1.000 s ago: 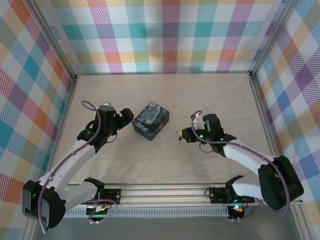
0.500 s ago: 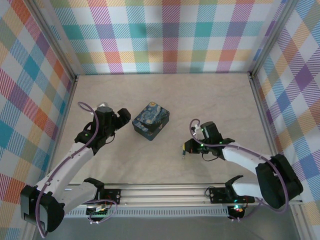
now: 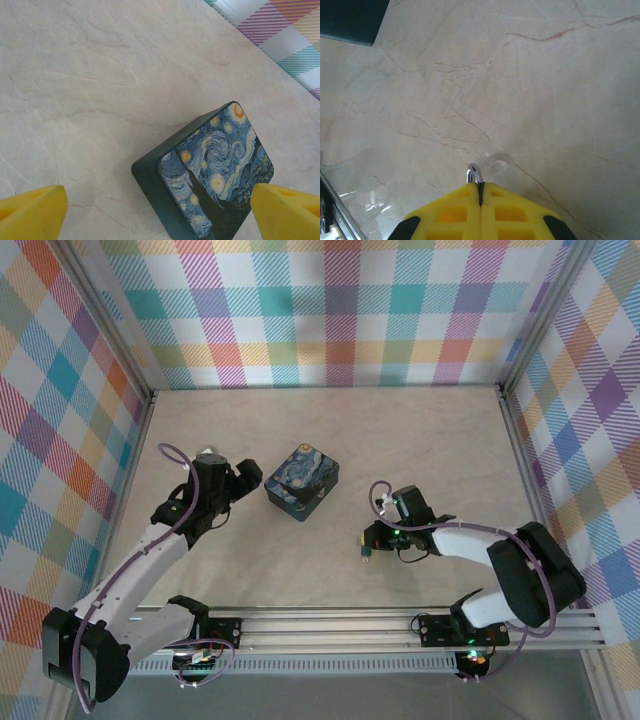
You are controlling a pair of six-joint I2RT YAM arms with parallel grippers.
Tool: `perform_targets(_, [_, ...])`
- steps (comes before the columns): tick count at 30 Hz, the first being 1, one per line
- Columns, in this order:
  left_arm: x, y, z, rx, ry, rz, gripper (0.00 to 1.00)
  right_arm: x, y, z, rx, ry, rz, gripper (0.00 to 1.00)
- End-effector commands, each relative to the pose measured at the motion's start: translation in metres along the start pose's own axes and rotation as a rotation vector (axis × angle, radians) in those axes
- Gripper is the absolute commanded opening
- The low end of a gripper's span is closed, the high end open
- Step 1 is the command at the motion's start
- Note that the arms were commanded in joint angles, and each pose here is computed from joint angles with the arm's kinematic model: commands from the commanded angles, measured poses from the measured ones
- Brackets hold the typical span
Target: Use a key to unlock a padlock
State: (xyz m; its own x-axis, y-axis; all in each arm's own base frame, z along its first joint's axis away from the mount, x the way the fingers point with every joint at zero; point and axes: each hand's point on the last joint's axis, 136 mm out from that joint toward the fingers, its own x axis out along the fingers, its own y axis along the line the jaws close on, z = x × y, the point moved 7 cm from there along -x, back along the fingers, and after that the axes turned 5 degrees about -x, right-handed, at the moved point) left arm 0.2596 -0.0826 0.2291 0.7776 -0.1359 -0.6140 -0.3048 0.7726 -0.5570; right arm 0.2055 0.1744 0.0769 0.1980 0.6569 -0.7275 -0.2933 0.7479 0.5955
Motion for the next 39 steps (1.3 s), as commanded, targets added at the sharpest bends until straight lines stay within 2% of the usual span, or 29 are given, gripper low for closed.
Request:
perform_targets(1, [0.002,0.002,0.0,0.016,0.007,0.015,0.94,0.003,0.004,0.001,-0.012,-0.001,0.033,0.0])
perform_targets(3, [0.002,0.003,-0.001,0.016,0.011,0.016,0.94,0.004,0.003,0.0,-0.009,0.005,0.03,0.0])
perform_targets(12, [0.001,0.002,0.001,0.02,0.005,0.021,0.94,0.002,0.002,0.002,-0.009,-0.014,0.007,0.15])
perform_targets(14, [0.0,0.002,0.001,0.022,0.003,0.022,0.94,0.0,0.002,0.003,-0.011,-0.023,-0.002,0.2])
perform_targets(23, [-0.008,0.001,0.009,0.035,-0.036,0.029,0.94,-0.016,0.01,0.015,-0.053,-0.089,-0.047,0.29])
perform_targets(29, [-0.016,0.0,0.02,0.058,-0.105,0.052,0.94,-0.041,0.019,0.031,-0.132,-0.202,-0.111,0.39])
perform_targets(32, [-0.02,0.0,0.027,0.083,-0.148,0.075,0.94,-0.058,0.023,0.042,-0.183,-0.283,-0.168,0.47])
perform_targets(39, [-0.032,0.004,0.046,0.148,-0.29,0.159,0.94,-0.099,0.02,0.066,-0.271,-0.507,-0.322,0.76])
